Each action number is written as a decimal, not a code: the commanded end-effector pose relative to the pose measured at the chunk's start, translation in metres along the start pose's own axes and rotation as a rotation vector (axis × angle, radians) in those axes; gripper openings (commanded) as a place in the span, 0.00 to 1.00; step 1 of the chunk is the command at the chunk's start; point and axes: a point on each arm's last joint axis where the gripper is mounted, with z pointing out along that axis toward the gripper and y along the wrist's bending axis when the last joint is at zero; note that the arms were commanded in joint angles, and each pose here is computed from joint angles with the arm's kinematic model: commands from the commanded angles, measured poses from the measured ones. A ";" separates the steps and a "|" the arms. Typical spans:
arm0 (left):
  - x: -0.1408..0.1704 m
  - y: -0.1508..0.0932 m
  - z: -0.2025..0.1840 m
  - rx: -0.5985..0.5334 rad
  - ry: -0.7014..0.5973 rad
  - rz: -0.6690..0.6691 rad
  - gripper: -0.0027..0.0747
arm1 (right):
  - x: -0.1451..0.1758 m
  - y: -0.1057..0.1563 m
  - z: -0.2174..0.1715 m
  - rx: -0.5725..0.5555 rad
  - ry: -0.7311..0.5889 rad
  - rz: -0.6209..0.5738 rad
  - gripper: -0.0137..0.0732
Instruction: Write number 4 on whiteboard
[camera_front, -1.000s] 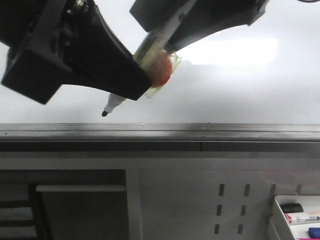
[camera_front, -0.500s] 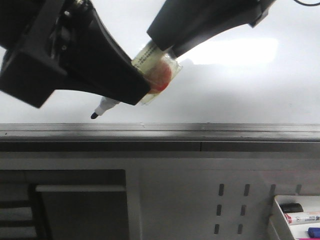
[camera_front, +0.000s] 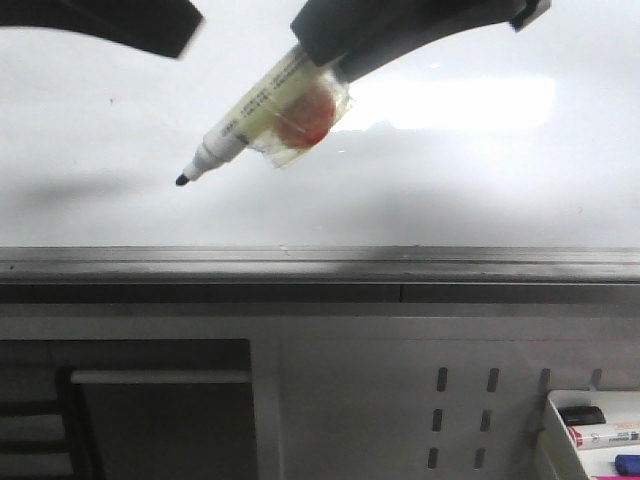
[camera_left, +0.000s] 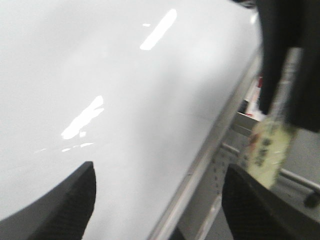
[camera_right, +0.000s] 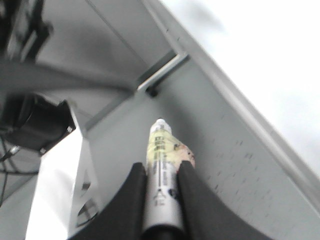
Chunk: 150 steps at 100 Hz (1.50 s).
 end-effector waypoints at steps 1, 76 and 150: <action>-0.009 0.021 -0.027 -0.140 -0.116 -0.123 0.65 | -0.006 0.015 -0.021 0.042 -0.184 -0.056 0.08; 0.011 0.047 -0.075 -0.403 -0.253 -0.364 0.65 | -0.035 -0.022 -0.016 0.320 -0.483 -0.103 0.08; 0.011 0.047 -0.075 -0.410 -0.256 -0.364 0.65 | -0.025 -0.031 0.042 0.336 -0.351 -0.073 0.10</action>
